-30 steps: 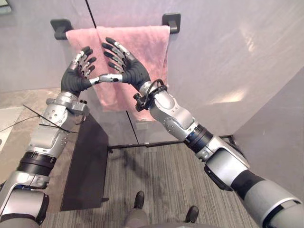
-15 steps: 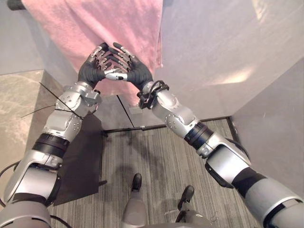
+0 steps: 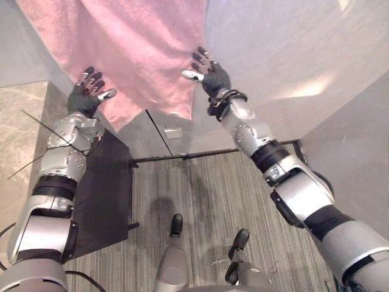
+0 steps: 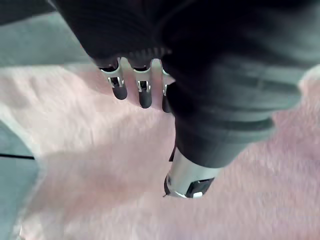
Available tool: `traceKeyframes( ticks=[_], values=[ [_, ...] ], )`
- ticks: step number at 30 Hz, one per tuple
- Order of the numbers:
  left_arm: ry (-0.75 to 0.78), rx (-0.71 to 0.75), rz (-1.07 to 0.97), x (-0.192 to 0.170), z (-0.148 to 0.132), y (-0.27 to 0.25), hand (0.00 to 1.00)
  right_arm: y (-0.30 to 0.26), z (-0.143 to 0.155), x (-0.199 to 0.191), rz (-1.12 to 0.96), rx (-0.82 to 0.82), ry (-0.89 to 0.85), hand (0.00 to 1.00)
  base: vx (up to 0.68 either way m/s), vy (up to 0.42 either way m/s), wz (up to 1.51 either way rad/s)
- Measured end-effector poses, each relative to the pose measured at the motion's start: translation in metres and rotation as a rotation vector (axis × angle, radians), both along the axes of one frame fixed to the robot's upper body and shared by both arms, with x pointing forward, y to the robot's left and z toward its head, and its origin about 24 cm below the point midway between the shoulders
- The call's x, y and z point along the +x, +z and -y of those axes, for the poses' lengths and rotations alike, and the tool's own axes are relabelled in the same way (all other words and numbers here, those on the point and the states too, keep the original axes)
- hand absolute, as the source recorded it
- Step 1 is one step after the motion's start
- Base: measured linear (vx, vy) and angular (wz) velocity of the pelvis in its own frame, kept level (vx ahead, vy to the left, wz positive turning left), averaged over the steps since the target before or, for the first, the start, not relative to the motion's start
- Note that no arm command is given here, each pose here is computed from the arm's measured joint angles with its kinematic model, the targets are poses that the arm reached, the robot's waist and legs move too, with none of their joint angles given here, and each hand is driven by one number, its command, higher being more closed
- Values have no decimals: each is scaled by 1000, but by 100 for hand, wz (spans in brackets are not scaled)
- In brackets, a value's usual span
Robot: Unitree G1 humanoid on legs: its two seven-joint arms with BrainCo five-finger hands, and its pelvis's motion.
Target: Organize washtable
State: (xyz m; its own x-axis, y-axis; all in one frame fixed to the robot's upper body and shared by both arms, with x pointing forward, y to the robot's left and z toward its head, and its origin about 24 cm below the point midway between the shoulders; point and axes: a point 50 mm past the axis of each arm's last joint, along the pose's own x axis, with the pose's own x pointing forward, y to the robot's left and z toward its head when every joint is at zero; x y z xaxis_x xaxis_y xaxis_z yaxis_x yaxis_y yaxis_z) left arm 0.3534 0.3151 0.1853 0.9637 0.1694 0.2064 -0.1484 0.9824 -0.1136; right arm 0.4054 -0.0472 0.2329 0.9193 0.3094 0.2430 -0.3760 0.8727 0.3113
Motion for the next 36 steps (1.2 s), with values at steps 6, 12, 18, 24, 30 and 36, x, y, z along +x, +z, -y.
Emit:
traceKeyframes(
  ticks=[6, 12, 18, 24, 30, 36],
  values=[
    [184, -108, -50, -41, -51, -38, 0, -3, 69, 8, -10, 119, -174, 0, 33, 16, 0],
    [298, -227, -104, -100, -68, -98, 0, -107, 170, -43, -134, 192, -454, 0, 54, 25, -1],
    [407, -370, -243, -171, -33, -179, 0, -204, 245, -162, -283, 312, -852, 0, 28, 25, -2],
    [411, -611, -438, -225, 52, -248, 0, -247, 227, -224, -416, 383, -955, 0, 56, 22, -24],
    [208, -674, -476, -204, 110, -251, 0, -255, 184, -208, -471, 400, -822, 0, -51, -60, 38],
    [213, -730, -589, -230, 128, -270, 0, -265, 137, -177, -548, 202, -530, 0, -79, -203, 33]
  ],
)
